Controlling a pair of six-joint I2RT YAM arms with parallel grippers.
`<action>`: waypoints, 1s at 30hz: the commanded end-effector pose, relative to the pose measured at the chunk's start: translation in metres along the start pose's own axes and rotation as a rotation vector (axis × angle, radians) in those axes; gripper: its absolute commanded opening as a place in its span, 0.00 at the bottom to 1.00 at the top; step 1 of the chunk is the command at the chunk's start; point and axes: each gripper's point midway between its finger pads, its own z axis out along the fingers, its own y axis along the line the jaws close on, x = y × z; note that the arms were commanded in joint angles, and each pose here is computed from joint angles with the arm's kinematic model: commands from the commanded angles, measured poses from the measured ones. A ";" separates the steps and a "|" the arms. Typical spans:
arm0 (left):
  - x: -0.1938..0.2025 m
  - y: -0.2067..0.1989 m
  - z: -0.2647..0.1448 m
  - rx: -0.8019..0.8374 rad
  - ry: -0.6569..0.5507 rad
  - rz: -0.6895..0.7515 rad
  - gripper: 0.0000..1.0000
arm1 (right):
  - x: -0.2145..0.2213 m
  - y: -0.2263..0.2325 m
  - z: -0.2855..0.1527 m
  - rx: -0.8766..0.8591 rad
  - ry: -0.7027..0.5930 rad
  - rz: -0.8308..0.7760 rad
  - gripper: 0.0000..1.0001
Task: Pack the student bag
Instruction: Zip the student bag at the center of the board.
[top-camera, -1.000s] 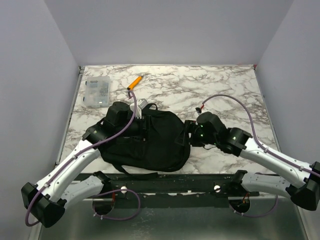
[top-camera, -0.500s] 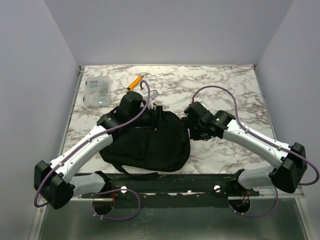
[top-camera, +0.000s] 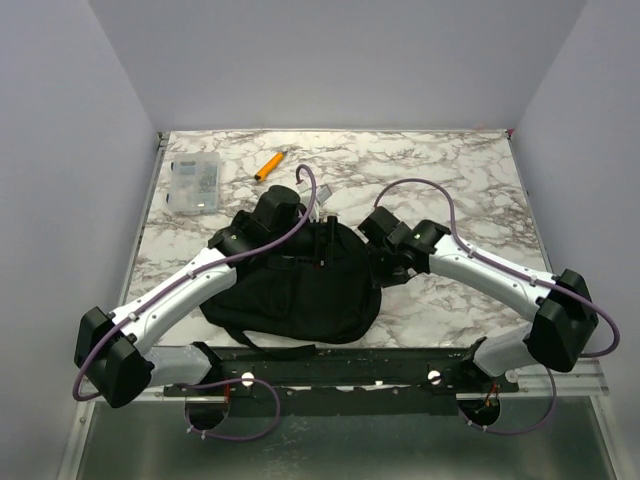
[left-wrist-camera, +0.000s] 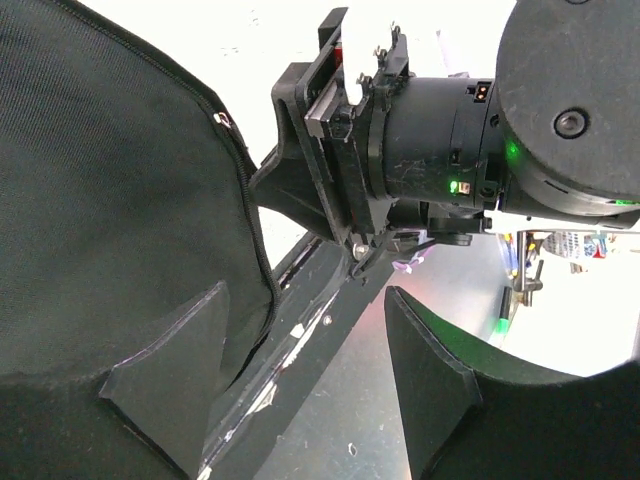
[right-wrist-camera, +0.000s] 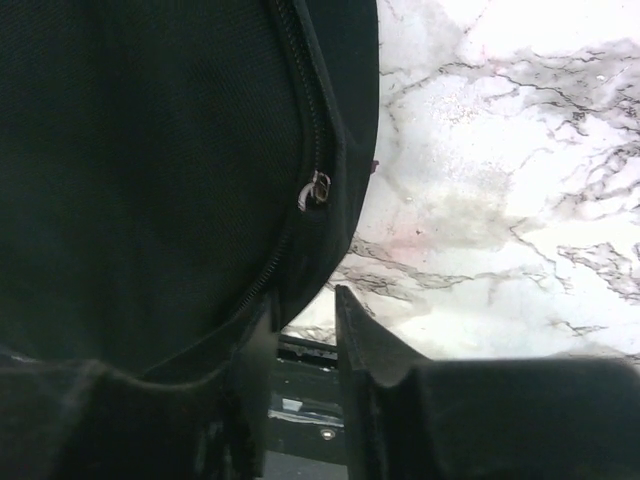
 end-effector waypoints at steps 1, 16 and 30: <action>-0.008 -0.006 0.007 0.019 -0.011 -0.001 0.65 | -0.021 0.002 -0.002 0.027 -0.054 -0.032 0.29; -0.042 0.070 0.061 -0.409 -0.041 -0.318 0.75 | -0.024 -0.007 -0.001 0.067 -0.069 -0.082 0.00; -0.054 0.146 0.104 -0.696 0.085 -0.280 0.77 | -0.027 0.020 -0.008 -0.172 -0.249 -0.174 0.00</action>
